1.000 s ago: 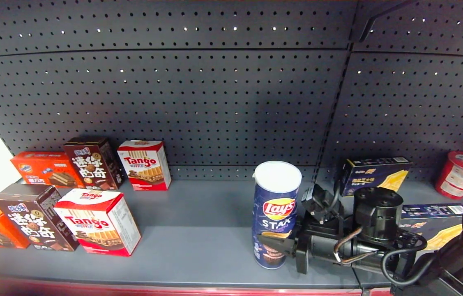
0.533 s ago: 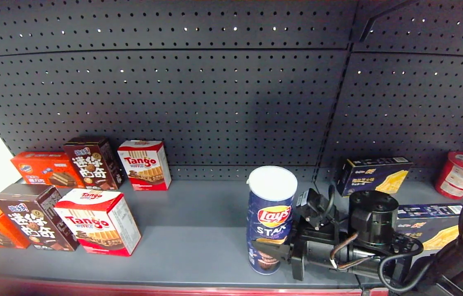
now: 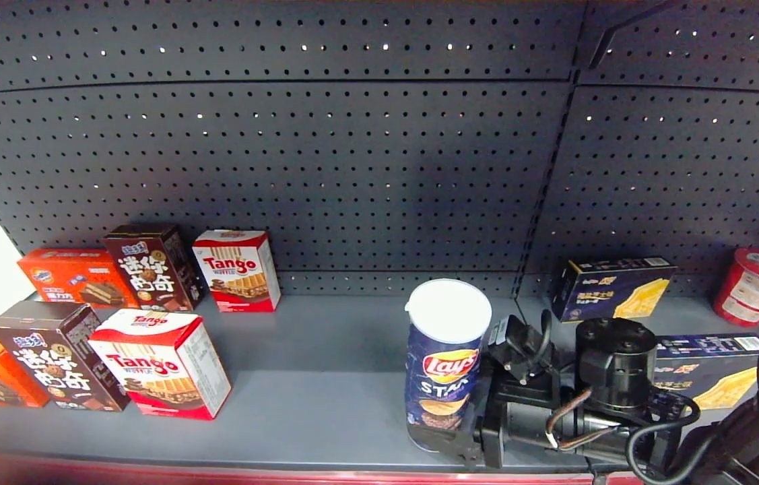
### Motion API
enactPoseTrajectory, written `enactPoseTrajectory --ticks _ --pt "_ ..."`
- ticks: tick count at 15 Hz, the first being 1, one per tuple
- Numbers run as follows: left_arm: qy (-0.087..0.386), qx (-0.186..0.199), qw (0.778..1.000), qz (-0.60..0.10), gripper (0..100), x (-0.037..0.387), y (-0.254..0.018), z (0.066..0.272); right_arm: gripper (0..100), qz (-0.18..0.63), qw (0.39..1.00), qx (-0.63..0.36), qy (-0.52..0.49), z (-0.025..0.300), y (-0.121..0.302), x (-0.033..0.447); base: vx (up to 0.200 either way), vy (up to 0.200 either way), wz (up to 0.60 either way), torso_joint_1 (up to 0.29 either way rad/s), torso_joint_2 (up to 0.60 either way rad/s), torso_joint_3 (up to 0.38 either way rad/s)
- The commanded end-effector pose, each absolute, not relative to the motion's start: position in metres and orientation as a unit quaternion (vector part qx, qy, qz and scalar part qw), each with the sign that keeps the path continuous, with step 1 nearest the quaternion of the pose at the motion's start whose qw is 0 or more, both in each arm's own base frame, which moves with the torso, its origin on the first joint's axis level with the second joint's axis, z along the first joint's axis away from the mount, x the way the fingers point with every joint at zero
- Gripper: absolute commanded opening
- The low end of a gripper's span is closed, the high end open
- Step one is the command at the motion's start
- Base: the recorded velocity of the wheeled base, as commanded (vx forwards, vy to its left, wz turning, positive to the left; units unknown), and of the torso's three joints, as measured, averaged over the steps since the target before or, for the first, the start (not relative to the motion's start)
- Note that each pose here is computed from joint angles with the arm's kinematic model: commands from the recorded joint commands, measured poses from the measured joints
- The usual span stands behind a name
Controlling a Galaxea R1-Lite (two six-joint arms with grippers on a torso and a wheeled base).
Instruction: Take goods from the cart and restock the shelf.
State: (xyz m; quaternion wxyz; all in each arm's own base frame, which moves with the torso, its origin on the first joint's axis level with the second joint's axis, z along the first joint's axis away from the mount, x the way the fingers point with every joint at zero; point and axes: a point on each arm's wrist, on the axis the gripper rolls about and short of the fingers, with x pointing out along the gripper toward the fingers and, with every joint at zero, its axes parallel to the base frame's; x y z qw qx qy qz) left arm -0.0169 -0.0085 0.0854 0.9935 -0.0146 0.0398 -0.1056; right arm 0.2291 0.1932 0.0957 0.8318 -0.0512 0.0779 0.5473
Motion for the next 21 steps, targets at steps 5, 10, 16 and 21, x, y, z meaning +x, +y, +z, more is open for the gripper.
enactPoseTrajectory --ticks 5,10,16,21 --pt "0.041 -0.015 0.993 -0.108 0 -0.017 -0.009 0.085 100 0.545 0.835 -0.050 0.060 0.120 0.163 0.192 0.000 0.000 0.00 0.000 0.00 0.000" --pt "0.041 -0.015 0.993 -0.110 0 -0.017 -0.009 0.085 100 0.534 0.844 -0.048 0.021 0.146 0.135 0.165 0.000 0.000 0.00 0.000 0.00 0.000" --pt "0.041 -0.015 0.993 -0.111 0 -0.017 -0.009 0.085 100 0.521 0.850 -0.054 0.053 0.225 0.113 0.136 0.000 0.000 0.00 0.000 0.00 0.000" --pt "0.004 -0.007 0.994 -0.113 0 -0.022 -0.009 0.107 100 0.426 0.897 -0.079 0.083 0.234 0.065 0.067 0.000 0.000 0.00 0.000 0.00 0.000"
